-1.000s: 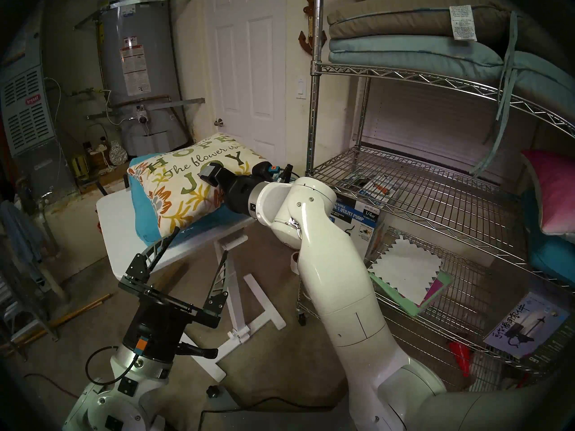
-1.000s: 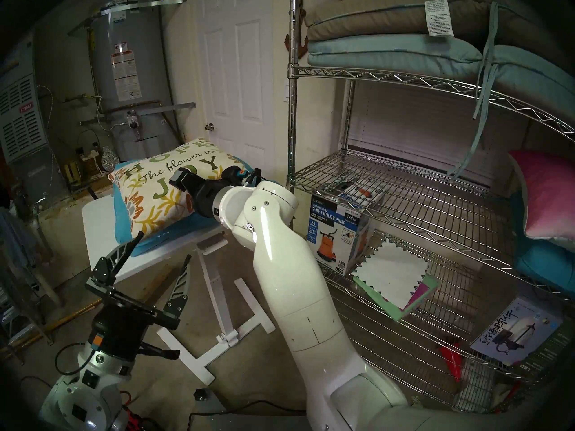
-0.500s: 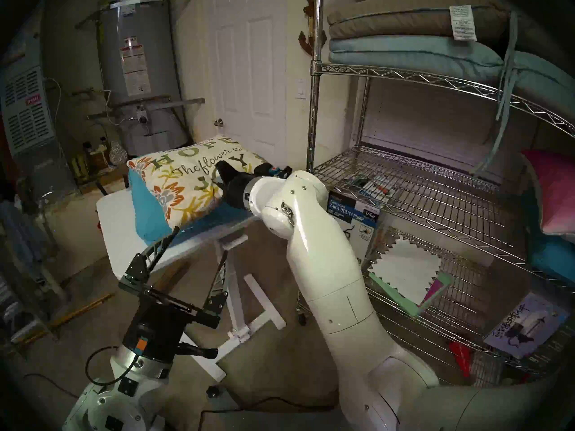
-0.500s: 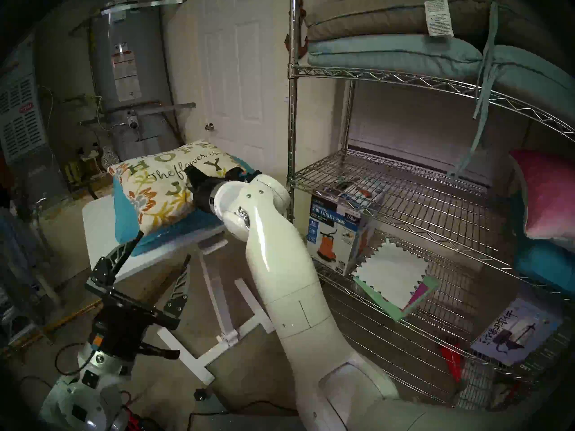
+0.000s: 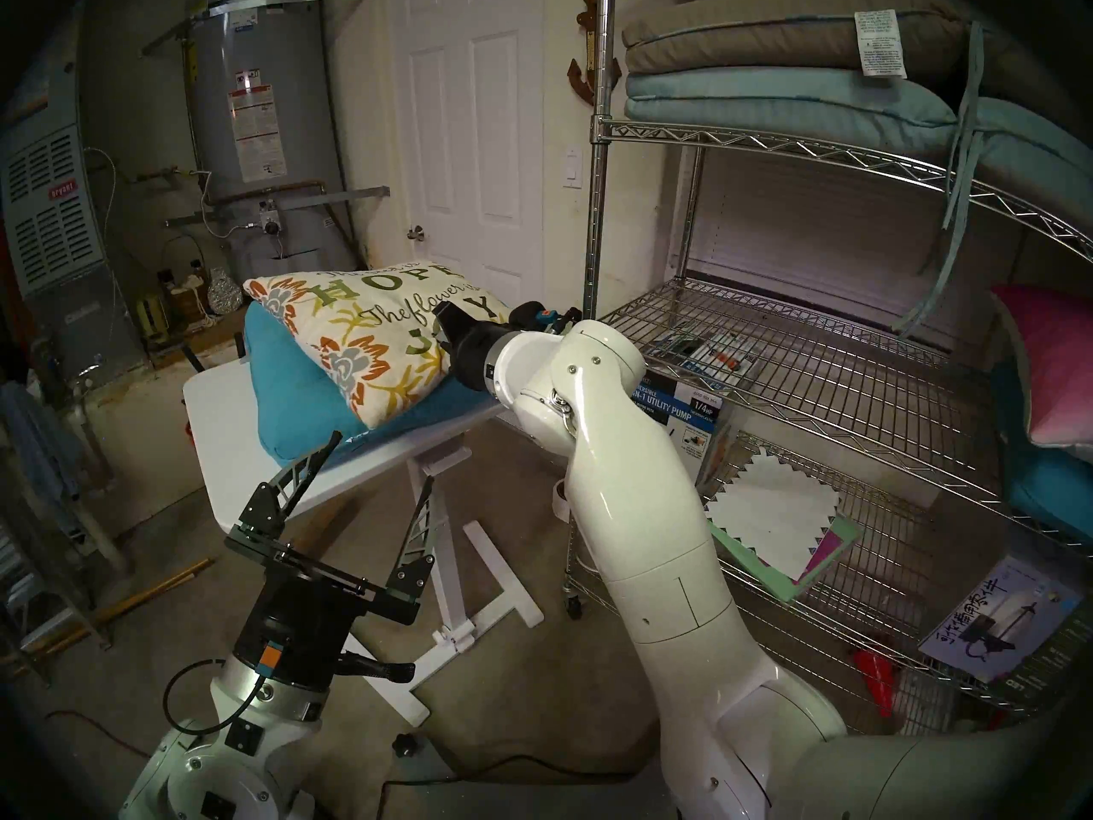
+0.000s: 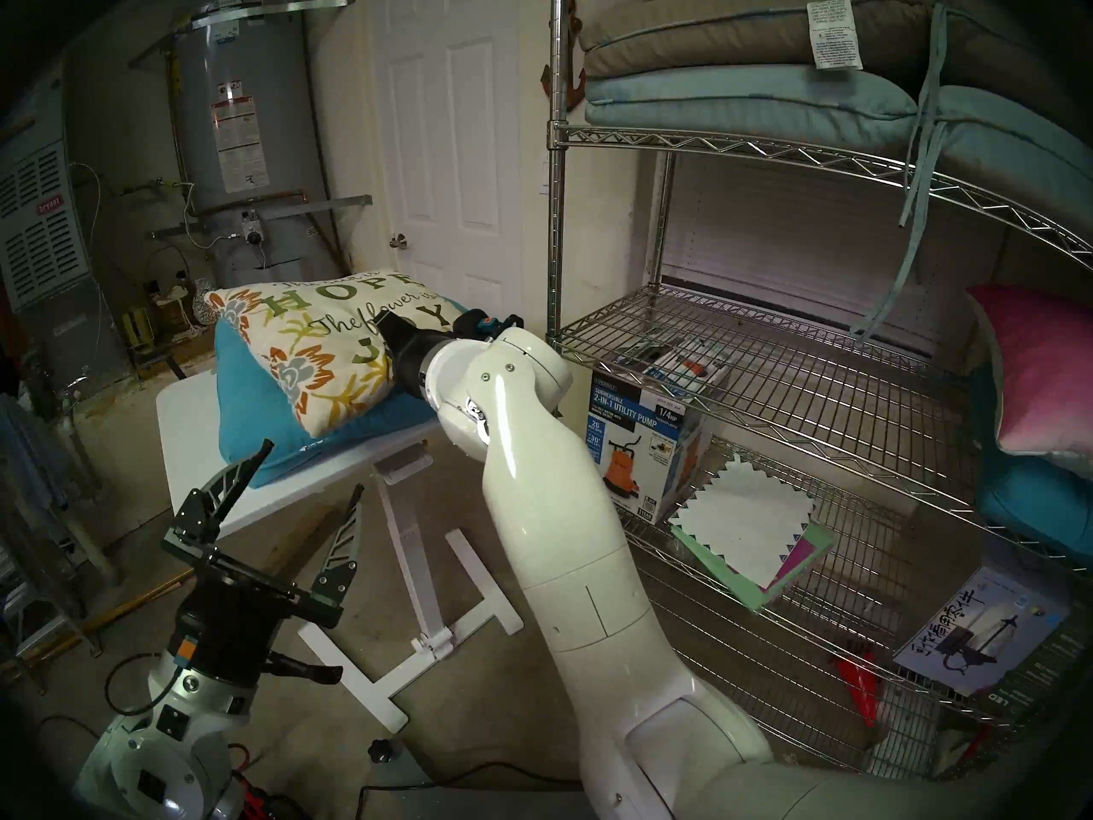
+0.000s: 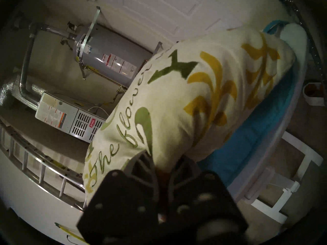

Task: Put cushion on the shelf

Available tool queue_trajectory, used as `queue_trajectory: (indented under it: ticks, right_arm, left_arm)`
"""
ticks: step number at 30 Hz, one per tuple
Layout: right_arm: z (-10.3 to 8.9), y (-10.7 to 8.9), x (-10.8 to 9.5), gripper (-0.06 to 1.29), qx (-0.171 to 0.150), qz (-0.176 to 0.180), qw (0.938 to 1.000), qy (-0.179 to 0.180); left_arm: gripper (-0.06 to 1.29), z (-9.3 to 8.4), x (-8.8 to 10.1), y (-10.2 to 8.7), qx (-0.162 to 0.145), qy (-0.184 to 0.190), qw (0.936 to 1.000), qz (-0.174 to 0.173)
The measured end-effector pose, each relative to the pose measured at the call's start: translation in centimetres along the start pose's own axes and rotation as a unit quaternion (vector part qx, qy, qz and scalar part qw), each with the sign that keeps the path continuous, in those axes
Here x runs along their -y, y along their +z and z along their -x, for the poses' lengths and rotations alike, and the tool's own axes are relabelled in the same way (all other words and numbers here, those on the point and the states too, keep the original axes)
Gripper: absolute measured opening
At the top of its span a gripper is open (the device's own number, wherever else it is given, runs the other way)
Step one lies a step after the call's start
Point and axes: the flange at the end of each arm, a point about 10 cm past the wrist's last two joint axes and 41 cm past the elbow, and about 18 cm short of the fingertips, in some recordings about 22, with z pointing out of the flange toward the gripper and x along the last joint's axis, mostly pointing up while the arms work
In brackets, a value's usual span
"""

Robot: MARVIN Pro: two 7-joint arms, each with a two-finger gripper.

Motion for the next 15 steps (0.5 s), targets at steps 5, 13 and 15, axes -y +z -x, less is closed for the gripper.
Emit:
queue_trajectory:
  ticks: [5, 13, 15]
  right_arm:
    - [-1.3, -1.1, -1.6, 0.05, -0.02, 0.014, 0.9997, -0.003]
    - [-2.6, -2.6, -3.5, 0.05, -0.04, 0.026, 0.9988, -0.013]
    - [-2.8, -2.9, -3.7, 0.05, -0.042, 0.027, 0.9986, -0.016]
  left_arm:
    - [1.27, 0.0, 0.0, 0.0, 0.0, 0.0, 1.0, 0.0]
    - [1.27, 0.0, -0.1, 0.0, 0.0, 0.0, 1.0, 0.0]
    - [1.27, 0.0, -0.1, 0.0, 0.0, 0.0, 1.0, 0.0]
